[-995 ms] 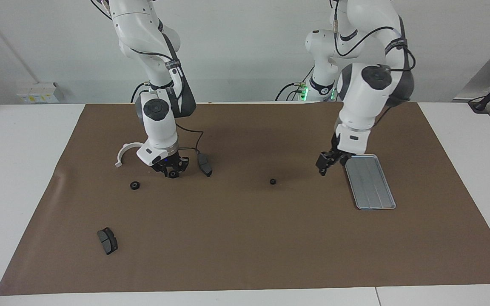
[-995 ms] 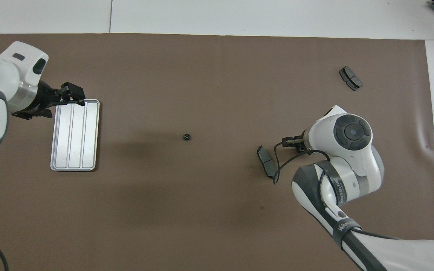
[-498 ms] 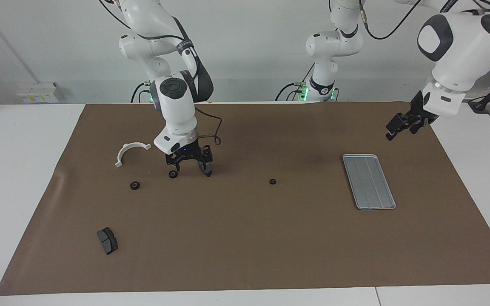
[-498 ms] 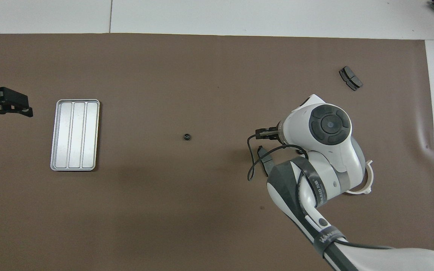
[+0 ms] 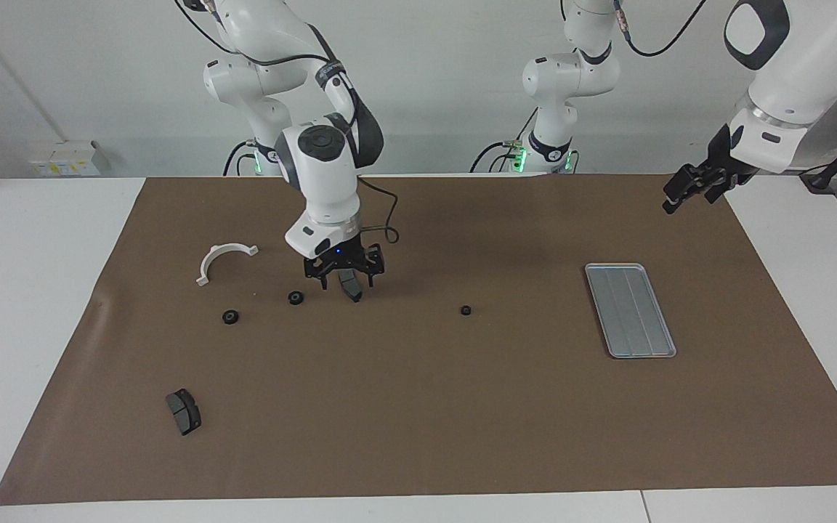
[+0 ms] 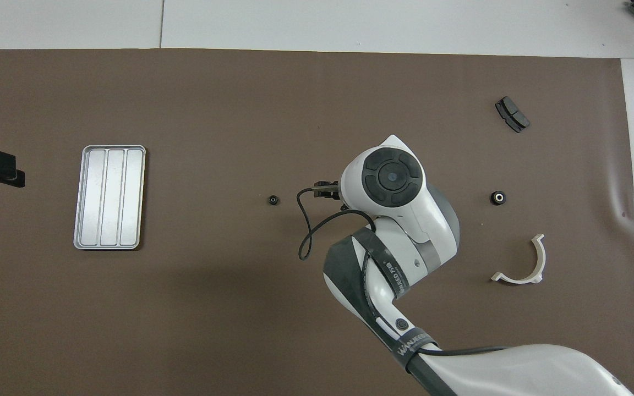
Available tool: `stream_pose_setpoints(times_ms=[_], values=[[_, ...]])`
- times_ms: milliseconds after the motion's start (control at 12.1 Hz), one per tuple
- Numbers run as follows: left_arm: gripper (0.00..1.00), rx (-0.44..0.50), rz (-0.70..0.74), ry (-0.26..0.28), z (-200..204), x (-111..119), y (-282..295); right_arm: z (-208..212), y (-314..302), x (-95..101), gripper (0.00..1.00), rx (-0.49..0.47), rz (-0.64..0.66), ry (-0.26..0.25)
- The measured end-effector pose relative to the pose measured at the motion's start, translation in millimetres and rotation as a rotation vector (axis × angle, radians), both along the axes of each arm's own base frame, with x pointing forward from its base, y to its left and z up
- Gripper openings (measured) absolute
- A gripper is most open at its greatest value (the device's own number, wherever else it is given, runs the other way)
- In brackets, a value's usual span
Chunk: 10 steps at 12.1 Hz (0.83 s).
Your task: Place bearing gear from tray to pile
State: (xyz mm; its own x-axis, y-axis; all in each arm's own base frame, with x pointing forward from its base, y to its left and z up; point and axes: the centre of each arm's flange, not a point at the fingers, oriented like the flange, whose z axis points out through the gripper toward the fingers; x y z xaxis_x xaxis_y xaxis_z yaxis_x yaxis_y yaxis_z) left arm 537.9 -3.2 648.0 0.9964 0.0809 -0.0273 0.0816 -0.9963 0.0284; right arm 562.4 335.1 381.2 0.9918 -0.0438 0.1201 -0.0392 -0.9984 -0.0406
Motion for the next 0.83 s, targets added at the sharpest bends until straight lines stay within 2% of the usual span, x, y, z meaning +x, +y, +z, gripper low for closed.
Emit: stream_pose_setpoints(times_ms=[498,829], values=[[1.00,-0.001,-0.020,0.033,-31,0,0,-38,90,4.2,0.96,0.005,-0.042,0.018],[1.00,0.000,-0.023,0.022,-28,-4,-1,-51,125,10.1,0.89,0.008,-0.032,-0.009]])
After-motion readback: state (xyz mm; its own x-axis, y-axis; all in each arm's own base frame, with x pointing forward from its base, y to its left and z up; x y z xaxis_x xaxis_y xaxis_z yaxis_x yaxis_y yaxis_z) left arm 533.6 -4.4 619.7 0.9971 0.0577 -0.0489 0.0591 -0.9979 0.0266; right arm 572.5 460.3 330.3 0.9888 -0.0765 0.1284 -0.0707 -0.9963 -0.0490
